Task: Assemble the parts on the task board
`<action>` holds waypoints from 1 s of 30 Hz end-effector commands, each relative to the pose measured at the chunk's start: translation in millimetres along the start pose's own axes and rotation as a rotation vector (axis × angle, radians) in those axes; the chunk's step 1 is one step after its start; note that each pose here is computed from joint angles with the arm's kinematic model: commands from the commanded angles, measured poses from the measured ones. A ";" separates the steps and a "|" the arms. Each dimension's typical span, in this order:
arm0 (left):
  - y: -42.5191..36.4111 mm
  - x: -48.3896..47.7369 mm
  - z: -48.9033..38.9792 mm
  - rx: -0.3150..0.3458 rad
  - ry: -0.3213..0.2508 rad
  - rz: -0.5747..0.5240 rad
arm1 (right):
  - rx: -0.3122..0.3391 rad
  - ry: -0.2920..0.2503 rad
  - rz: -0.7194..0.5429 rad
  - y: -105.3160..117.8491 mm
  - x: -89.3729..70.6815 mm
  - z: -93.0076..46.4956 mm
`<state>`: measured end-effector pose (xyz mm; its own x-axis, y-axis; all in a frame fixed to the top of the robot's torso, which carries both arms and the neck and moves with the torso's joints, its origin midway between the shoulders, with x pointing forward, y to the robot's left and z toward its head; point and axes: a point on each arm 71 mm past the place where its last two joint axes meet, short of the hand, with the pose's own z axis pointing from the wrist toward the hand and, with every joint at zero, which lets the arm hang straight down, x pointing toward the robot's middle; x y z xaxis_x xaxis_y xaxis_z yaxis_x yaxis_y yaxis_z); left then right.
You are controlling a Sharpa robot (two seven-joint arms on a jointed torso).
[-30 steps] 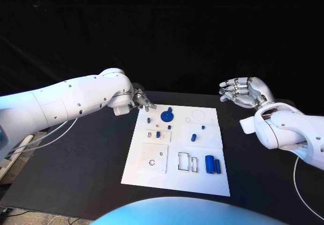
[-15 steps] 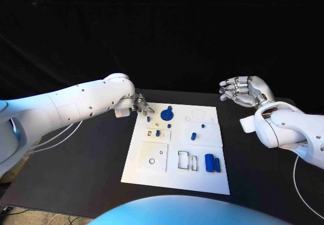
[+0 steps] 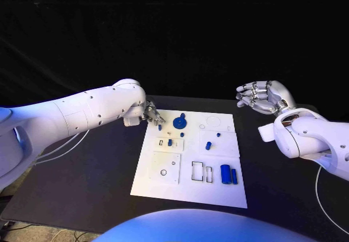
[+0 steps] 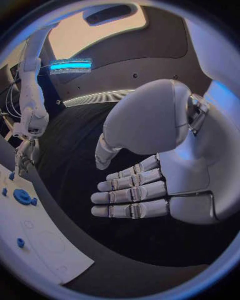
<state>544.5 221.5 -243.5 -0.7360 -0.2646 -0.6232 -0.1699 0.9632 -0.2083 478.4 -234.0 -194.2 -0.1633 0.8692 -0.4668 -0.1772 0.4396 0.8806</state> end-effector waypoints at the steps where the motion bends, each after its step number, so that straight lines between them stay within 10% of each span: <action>1: -3.3 2.9 0.7 0.020 0.027 0.015 | -0.011 0.014 -0.004 0.8 1.4 -0.1; 30: -6.0 5.3 4.7 0.054 -0.003 -0.036 | -0.012 0.015 -0.004 1.2 2.3 0.5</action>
<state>544.4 218.3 -250.0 -0.7342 -0.2780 -0.6194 -0.1647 0.9580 -0.2347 478.7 -233.2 -194.3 -0.1640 0.8689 -0.4671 -0.1782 0.4396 0.8803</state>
